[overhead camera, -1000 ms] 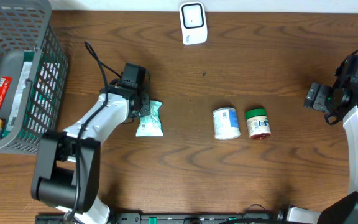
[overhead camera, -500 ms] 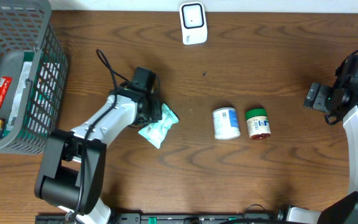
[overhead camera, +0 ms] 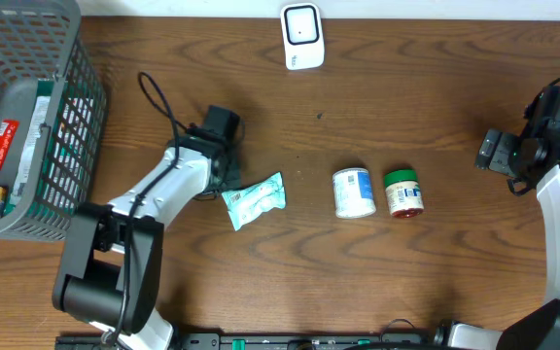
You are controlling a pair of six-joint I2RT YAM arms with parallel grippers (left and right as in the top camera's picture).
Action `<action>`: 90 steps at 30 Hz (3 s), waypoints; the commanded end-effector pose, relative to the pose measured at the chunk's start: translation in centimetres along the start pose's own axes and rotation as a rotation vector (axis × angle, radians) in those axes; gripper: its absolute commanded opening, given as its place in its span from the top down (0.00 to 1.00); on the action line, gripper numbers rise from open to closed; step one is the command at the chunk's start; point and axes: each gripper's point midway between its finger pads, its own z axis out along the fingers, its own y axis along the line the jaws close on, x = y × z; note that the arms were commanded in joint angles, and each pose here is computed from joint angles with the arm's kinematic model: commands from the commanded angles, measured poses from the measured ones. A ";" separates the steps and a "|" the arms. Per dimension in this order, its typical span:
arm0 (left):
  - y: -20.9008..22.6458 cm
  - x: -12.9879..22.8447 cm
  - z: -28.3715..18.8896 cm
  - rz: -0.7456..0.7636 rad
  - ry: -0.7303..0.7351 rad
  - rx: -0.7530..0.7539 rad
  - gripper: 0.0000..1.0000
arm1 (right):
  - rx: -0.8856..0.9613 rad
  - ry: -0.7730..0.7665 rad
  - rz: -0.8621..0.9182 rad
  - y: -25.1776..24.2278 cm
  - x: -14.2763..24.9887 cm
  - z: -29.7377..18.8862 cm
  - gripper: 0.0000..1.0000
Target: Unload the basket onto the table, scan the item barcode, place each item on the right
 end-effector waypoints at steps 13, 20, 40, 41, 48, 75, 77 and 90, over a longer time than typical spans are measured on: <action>-6.1 6.1 -1.6 0.091 0.238 0.271 0.78 | 0.010 -0.015 0.002 -0.4 -0.4 -0.4 0.01; -6.0 6.7 -1.7 0.084 0.261 0.257 0.78 | 0.010 -0.015 0.002 -0.4 -0.4 -0.4 0.01; -10.2 6.9 -1.5 0.072 0.184 0.308 0.78 | 0.010 -0.015 0.002 -0.4 -0.4 -0.4 0.01; -9.8 6.8 -1.4 0.070 0.182 0.287 0.78 | 0.010 -0.015 0.002 -0.4 -0.4 -0.4 0.01; -7.8 9.1 -1.4 0.113 0.269 0.211 0.74 | 0.010 -0.015 0.002 -0.4 -0.4 -0.4 0.01; -9.3 3.7 -4.8 0.108 0.039 0.243 0.74 | 0.010 -0.015 0.002 -0.4 -0.4 -0.4 0.01; -8.1 2.2 -6.5 0.119 -0.018 0.210 0.75 | 0.010 -0.015 0.002 -0.4 -0.4 -0.4 0.01; 5.7 -11.8 -29.0 -0.102 -0.444 0.148 0.74 | 0.010 -0.015 0.002 -0.4 -0.4 -0.4 0.01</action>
